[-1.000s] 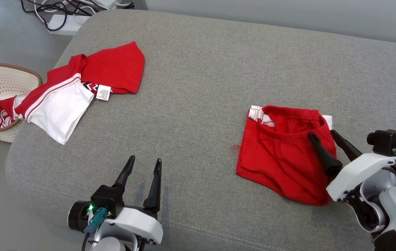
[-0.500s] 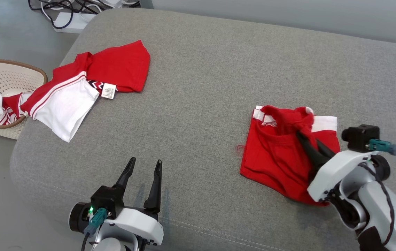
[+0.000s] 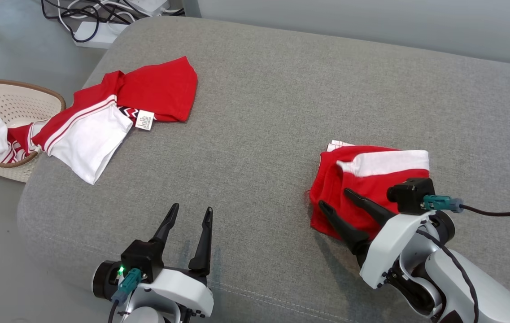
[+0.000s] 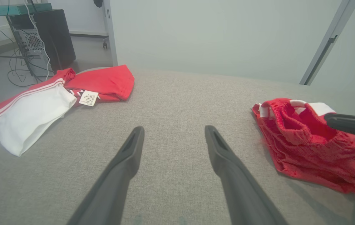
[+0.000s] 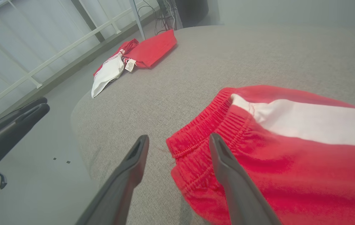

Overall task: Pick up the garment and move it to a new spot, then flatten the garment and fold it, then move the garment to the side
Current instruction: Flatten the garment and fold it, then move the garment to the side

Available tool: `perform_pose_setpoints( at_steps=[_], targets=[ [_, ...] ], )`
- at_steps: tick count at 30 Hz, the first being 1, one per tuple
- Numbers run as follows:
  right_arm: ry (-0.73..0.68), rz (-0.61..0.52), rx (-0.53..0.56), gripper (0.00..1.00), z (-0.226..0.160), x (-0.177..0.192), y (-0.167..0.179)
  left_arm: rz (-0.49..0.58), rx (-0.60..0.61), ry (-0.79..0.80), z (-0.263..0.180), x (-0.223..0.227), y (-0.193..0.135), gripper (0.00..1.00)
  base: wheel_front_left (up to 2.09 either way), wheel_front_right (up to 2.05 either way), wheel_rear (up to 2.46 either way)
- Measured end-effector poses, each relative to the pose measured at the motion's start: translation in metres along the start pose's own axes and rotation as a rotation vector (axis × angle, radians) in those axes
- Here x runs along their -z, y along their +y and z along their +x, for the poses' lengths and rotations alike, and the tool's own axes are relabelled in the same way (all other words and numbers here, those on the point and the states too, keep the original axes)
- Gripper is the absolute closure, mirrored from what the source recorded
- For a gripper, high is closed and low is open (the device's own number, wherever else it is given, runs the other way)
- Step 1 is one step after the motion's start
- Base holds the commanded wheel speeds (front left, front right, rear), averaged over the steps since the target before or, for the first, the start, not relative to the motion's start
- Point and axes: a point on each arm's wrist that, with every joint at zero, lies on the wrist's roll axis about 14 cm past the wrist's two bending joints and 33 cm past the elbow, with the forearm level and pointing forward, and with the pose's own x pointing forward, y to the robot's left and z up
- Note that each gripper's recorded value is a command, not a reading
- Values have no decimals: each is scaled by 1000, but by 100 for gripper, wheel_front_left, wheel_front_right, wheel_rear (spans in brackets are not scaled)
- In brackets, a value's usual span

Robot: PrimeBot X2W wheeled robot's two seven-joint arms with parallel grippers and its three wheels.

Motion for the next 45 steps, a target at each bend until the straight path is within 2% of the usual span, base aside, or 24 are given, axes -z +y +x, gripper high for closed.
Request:
perform_pose_setpoints(
  at_steps=[4,7,12,17,19,23,27,31,36,45],
  targets=[
    [-38,8,-28,0,-4,-12,8,-3,-7,-10,1,-3,2,0,0,0,0],
    [-133,28,-12,0,-11,-36,2,-3,-1,-16,2,-5,1,0,0,0,0],
    [-312,34,118,0,-37,-84,-43,0,29,-26,5,-8,-9,0,0,0,0],
    [-388,55,260,0,-64,-99,-87,9,52,-37,8,-11,-16,0,0,0,0],
    [-394,80,315,0,-74,-92,-103,10,55,-39,9,-12,-17,0,0,0,0],
    [-336,144,390,0,-83,-56,-120,17,54,-37,10,-10,-16,0,0,0,0],
    [-264,212,414,0,-77,-20,-121,19,44,-27,9,-8,-13,0,0,0,0],
    [-222,271,422,0,-67,1,-121,22,27,-18,7,-5,-8,0,0,0,0],
    [-99,325,434,0,-57,37,-122,14,-2,-8,4,-2,1,0,0,0,0],
    [-45,378,384,0,-36,45,-111,10,-22,4,1,1,6,0,0,0,0]
  ],
)
